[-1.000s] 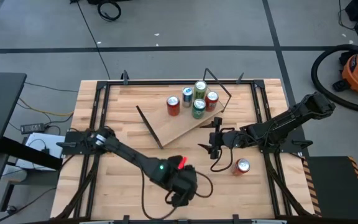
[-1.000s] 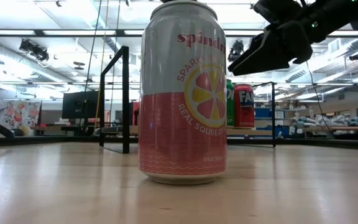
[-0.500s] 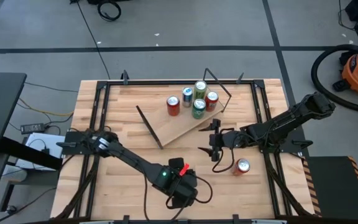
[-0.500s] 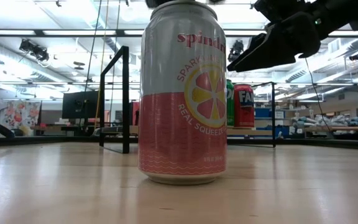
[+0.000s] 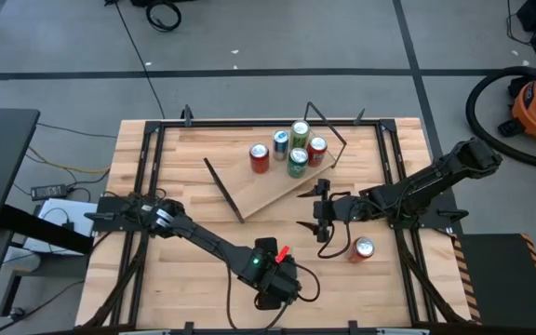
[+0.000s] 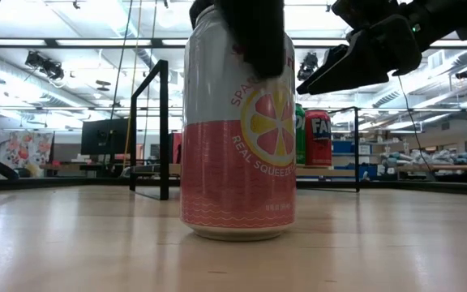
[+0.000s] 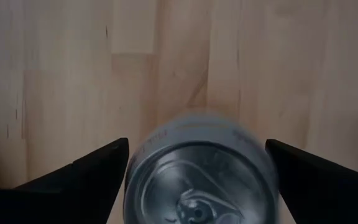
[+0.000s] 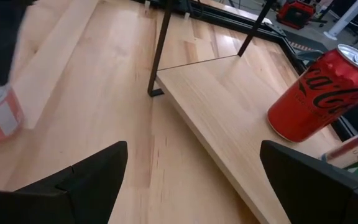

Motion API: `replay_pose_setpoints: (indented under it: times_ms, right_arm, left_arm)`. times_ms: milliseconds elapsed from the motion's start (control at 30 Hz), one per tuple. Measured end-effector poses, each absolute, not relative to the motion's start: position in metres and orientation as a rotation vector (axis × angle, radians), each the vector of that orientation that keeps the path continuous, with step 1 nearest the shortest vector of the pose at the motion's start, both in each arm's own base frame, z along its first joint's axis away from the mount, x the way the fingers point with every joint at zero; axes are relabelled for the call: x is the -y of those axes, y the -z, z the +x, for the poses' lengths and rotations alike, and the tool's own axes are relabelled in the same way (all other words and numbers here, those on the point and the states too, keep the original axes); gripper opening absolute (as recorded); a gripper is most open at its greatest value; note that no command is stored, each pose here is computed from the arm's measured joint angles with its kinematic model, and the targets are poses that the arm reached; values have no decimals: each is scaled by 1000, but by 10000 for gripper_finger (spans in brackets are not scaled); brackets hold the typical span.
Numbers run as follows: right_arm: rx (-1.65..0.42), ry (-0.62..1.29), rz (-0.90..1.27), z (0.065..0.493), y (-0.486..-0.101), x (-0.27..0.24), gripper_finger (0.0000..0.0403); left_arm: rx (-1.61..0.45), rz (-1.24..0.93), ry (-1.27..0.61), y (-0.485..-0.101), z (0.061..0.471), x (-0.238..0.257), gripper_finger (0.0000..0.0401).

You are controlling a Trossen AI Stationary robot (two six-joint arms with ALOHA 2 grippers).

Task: Place canned beverage on shelf
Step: Put the white and orange soda can on the shelf aligned with the red soda can

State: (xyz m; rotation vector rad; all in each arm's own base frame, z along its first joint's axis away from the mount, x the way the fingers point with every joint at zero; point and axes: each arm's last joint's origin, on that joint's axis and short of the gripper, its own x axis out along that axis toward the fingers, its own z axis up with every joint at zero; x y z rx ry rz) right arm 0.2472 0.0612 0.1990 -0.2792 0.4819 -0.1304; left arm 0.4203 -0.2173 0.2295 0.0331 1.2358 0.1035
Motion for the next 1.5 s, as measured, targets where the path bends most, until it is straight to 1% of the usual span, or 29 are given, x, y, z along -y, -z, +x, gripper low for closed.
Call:
replay_pose_setpoints:
  times_ms: [567,667,900,967,1200,1300,1500]
  right_arm:
    - [-479,101,-262,247,-199,-62,378]
    - [-477,101,-262,248,-199,-62,378]
    - [-481,99,-262,247,-199,-62,378]
    - [-483,99,-261,247,-199,-62,378]
    - [-486,78,-253,247,-198,-63,378]
    - [-495,51,-237,247,-197,-64,378]
    - [-522,71,-246,244,-195,-67,378]
  left_arm:
    - [-1276,46,-88,-214,428,212,385]
    - [-1283,60,-78,-211,429,211,370]
    - [-1281,61,-64,-212,432,206,308]
    - [-1288,70,-46,-212,433,204,299]
    - [-1329,116,-57,-219,433,184,299]
    - [-1337,155,-81,-227,433,172,300]
    - [-1349,223,-103,-243,431,147,300]
